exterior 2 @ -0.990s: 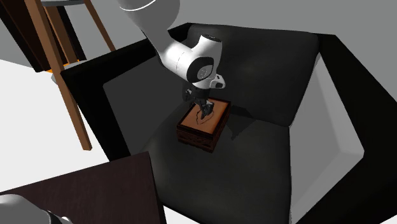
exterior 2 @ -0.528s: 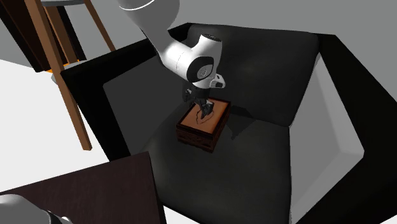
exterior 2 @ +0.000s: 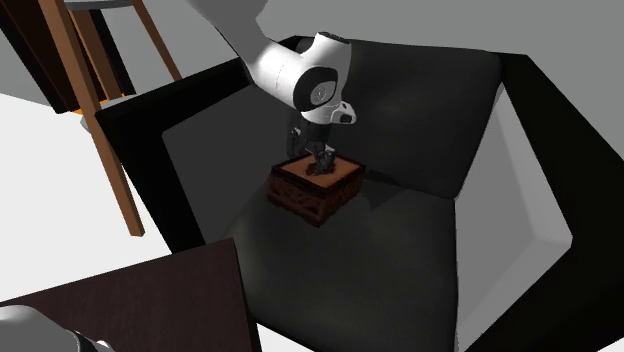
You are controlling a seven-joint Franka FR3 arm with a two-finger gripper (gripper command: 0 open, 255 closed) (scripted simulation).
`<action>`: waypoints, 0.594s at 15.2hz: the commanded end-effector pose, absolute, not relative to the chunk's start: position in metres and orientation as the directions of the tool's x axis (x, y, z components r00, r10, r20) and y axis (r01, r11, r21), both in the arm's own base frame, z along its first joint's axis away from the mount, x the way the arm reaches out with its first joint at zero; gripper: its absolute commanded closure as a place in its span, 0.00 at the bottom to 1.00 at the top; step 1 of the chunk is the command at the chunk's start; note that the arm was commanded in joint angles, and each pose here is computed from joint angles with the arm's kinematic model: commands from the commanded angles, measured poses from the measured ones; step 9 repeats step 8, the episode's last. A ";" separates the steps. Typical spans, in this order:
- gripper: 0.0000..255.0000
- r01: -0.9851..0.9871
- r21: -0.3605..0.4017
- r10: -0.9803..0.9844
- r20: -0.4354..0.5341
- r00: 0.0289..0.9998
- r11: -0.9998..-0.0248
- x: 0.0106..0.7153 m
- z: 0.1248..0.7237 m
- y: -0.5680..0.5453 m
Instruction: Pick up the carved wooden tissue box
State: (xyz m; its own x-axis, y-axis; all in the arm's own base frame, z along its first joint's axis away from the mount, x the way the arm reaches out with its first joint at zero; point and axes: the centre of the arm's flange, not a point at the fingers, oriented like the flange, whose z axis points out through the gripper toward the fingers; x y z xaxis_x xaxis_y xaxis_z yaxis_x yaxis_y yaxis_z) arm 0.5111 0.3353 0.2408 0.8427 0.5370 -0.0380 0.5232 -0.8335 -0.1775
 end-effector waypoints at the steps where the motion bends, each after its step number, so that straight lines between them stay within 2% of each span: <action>1: 1.00 0.523 -0.177 0.537 -0.036 0.843 -0.833 0.510 0.251 0.334; 9: 1.00 0.523 -0.177 0.537 -0.037 0.843 -0.833 0.510 0.279 0.334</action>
